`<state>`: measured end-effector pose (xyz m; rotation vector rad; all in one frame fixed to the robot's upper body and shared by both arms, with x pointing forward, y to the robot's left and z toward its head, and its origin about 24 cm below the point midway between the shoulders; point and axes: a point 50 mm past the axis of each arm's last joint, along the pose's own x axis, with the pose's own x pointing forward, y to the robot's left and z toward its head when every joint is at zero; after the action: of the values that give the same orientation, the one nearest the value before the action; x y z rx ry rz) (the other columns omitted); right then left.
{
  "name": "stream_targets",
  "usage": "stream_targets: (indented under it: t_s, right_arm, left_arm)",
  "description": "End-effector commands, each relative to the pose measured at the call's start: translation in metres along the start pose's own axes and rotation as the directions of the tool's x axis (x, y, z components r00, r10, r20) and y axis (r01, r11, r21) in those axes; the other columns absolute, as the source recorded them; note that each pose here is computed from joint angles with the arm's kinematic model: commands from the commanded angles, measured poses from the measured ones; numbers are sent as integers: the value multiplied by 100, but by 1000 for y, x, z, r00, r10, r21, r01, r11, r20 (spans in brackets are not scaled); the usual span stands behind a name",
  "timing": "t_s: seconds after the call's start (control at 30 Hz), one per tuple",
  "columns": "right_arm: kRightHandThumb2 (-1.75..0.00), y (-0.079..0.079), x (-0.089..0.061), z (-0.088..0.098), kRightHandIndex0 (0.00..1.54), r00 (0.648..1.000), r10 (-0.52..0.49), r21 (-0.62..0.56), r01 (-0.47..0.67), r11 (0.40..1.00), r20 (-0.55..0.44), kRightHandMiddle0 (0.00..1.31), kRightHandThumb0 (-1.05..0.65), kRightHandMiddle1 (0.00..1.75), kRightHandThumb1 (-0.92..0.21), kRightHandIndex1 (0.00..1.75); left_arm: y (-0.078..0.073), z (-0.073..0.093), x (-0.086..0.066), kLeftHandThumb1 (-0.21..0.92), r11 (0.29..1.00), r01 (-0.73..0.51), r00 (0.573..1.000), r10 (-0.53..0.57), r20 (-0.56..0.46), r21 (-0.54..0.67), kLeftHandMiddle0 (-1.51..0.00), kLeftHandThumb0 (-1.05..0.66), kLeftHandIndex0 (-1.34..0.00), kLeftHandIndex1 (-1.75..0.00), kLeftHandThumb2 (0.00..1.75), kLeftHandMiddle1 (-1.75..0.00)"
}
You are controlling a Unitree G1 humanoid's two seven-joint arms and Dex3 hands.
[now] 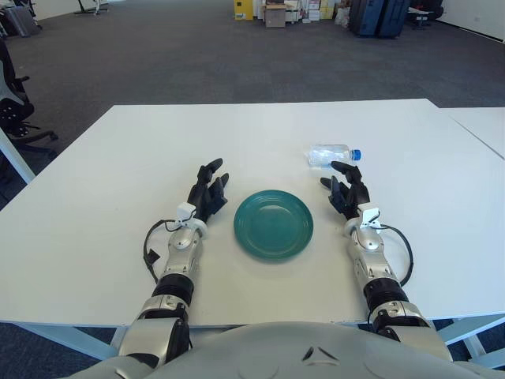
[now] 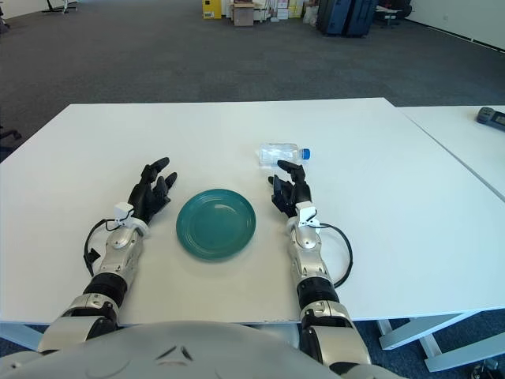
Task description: Put the bottle into the plate.
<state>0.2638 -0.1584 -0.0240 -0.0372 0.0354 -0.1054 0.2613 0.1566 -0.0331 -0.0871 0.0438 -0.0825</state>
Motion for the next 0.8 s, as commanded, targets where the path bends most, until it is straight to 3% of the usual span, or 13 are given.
stream_targets:
  t_s: [0.0,0.77]
  right_arm:
    - [-68,-1,-4,-11,53,998,4,-14,-5,1000,-61,5,-61,98,-92,47]
    - [-63,0,-1,-8,54,999,-1,8,1,1000,-33,3,-57,99,-92,49]
  left_arm:
    - [1,3,5,92,1000,-8,1000,8,0,2,-50,-79,0,-81,88,-1]
    - [1,3,8,92,1000,-11,1000,11,1,-5,-51,-77,-1,-82,88,-1]
